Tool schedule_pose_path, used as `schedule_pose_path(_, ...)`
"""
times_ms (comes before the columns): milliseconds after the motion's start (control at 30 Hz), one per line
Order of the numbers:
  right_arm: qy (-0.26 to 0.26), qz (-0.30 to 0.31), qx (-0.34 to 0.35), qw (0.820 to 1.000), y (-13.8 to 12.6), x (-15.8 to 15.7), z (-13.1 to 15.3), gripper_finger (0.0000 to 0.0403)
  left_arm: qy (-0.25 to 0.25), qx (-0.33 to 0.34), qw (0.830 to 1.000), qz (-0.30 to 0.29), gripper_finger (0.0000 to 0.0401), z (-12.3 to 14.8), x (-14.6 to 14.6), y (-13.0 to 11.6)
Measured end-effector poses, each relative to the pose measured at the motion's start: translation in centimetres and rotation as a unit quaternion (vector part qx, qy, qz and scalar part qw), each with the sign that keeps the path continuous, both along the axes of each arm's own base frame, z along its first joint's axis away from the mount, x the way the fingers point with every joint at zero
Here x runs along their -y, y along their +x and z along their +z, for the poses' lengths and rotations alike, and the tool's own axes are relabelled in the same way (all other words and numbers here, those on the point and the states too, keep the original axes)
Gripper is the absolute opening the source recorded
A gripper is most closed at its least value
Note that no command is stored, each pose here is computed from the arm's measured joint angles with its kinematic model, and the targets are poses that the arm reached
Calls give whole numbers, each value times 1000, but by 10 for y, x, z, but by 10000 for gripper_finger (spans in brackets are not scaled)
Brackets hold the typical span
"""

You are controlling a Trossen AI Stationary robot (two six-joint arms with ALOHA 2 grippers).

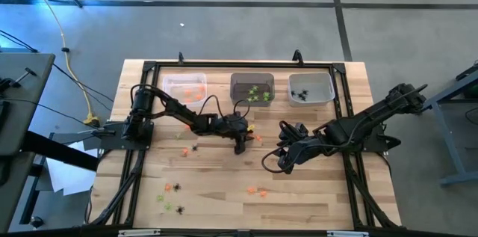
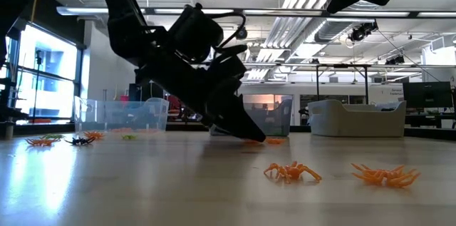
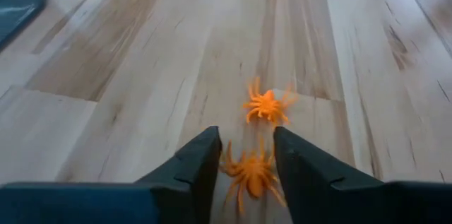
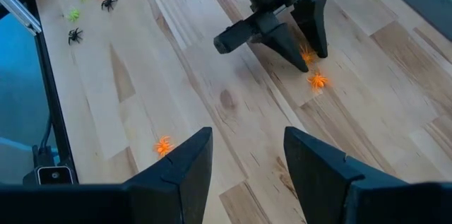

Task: Sort Halloween decoration
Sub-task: Put the orange spider toy into the transparent bin

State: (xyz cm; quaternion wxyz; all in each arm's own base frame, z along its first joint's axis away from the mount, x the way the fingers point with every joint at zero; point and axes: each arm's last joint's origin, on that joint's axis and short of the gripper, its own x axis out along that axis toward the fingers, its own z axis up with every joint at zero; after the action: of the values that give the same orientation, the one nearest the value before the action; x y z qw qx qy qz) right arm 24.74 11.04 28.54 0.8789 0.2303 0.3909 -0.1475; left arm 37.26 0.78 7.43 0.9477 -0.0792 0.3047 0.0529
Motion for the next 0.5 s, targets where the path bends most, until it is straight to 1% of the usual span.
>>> schedule_pose_path(300, 0, 0, 0, 1000, 0, 0, 0, 171, -32, 1, 999, 26, 14, -1, -1, 0)
schedule_pose_path(367, 0, 0, 0, 1000, 0, 0, 0, 171, -41, 0, 999, 32, 5, -1, -1, -1)
schedule_pose_path(500, 0, 0, 0, 1000, 0, 0, 0, 171, -46, 0, 998, 34, 3, -1, 0, -1)
